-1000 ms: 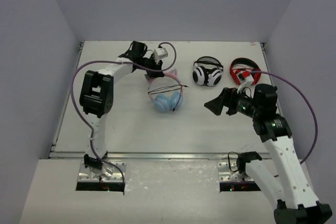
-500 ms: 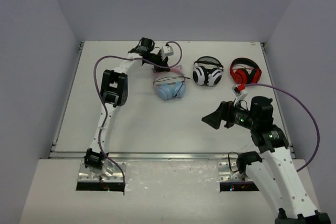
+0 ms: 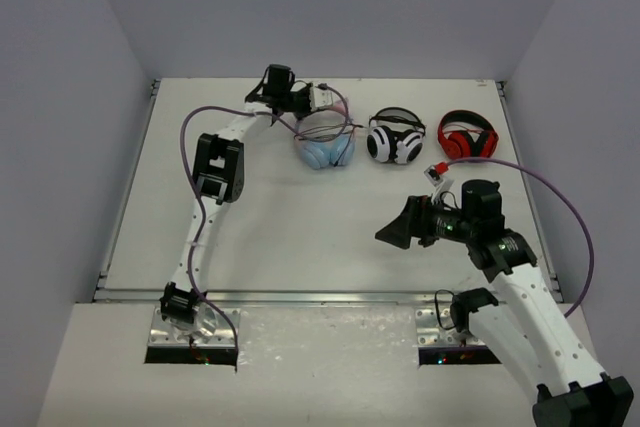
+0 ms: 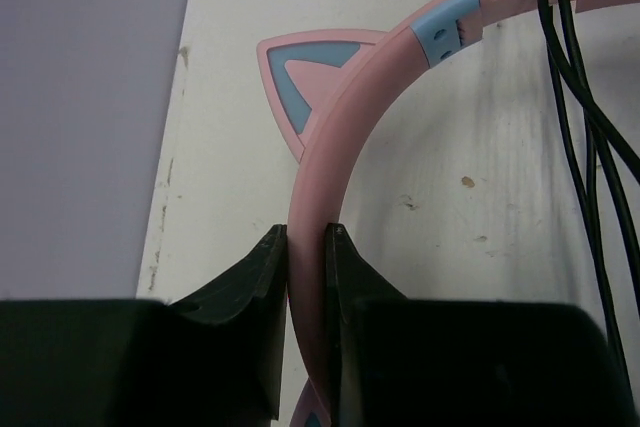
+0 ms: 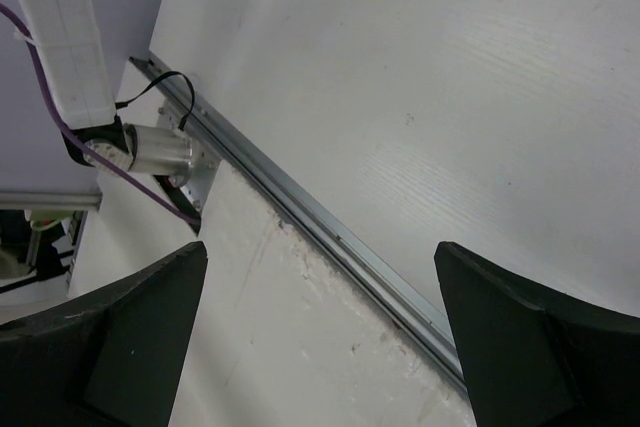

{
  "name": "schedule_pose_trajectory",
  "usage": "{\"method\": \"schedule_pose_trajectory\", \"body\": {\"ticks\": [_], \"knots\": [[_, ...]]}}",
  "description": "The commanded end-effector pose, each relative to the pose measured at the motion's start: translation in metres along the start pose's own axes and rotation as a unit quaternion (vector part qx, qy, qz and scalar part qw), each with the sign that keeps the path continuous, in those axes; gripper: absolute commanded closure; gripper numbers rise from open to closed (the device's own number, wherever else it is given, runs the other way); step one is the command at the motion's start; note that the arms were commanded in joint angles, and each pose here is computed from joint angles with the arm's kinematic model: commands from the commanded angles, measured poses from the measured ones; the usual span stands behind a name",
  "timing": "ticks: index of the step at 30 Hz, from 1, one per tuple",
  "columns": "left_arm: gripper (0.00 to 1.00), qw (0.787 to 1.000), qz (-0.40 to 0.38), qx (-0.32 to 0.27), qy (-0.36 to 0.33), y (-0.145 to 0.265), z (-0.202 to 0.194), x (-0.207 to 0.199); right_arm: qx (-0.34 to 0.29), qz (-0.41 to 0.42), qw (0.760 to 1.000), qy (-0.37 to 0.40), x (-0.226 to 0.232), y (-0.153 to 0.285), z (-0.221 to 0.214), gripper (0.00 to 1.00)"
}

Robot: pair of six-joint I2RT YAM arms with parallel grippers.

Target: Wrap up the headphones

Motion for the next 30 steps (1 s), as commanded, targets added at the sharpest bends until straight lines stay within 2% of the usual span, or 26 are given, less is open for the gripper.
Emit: {"method": "schedule_pose_trajectory", "body": {"ticks": [1, 6, 8, 9, 10, 12, 16, 17, 18, 21, 26, 27, 28, 30], "knots": [[1.00, 0.989, 0.062, 0.001, -0.137, 0.009, -0.008, 0.029, 0.003, 0.006, 1.000, 0.001, -0.001, -0.005, 0.001, 0.04], [0.99, 0.984, 0.057, 0.005, -0.170, 0.012, -0.011, 0.026, 0.011, 0.003, 1.000, 0.000, -0.005, -0.010, 0.002, 0.04], [0.84, 0.984, 0.053, 0.008, -0.168, 0.016, -0.015, 0.024, 0.014, 0.003, 1.000, -0.002, -0.007, -0.012, 0.000, 0.04], [0.69, 0.984, 0.056, 0.008, -0.169, 0.016, -0.014, 0.023, 0.015, 0.002, 1.000, -0.003, -0.008, -0.013, -0.001, 0.04], [0.63, 0.984, 0.057, 0.008, -0.168, 0.016, -0.016, 0.022, 0.011, 0.004, 1.000, 0.000, -0.008, -0.013, 0.000, 0.04], [0.62, 0.983, 0.079, -0.004, -0.165, 0.015, -0.014, 0.026, 0.011, 0.007, 1.000, -0.002, -0.009, -0.014, -0.002, 0.04], [0.49, 0.981, 0.123, -0.040, -0.144, 0.010, 0.004, 0.033, 0.014, 0.007, 1.000, -0.003, -0.010, -0.015, -0.007, 0.04], [0.45, 0.976, 0.163, -0.059, -0.132, 0.012, 0.016, 0.039, 0.015, 0.006, 1.000, -0.003, -0.011, -0.015, -0.007, 0.04], [0.01, 0.973, 0.176, -0.072, -0.133, 0.016, 0.030, 0.042, 0.016, 0.008, 1.000, -0.001, -0.010, -0.014, -0.007, 0.04], [0.00, 0.967, 0.197, -0.106, -0.120, 0.030, 0.067, 0.046, 0.010, 0.014, 1.000, 0.007, -0.006, -0.011, -0.005, 0.04], [0.00, 0.959, 0.226, -0.112, -0.128, 0.063, 0.105, 0.038, -0.015, 0.008, 0.999, 0.035, -0.002, -0.005, 0.001, 0.03], [0.00, 0.953, 0.243, -0.120, -0.134, 0.079, 0.125, 0.039, -0.020, -0.003, 0.999, 0.039, -0.003, -0.004, 0.002, 0.03], [0.00, 0.951, 0.259, -0.117, -0.124, 0.085, 0.125, 0.036, -0.025, -0.011, 0.998, 0.048, -0.003, -0.003, 0.005, 0.03], [0.00, 0.942, 0.314, -0.113, -0.047, 0.108, 0.144, 0.038, -0.037, -0.061, 0.995, 0.067, -0.010, -0.003, 0.010, 0.02]]}}
Point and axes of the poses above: each gripper's point midway between its finger pads, its own y axis back along the fingers, its own x axis along the line the jaws close on, z = x × y, the point moved 10 cm from there along y, back along the fingers, and after that the axes turned 10 degrees about y, right-handed, at the moved point
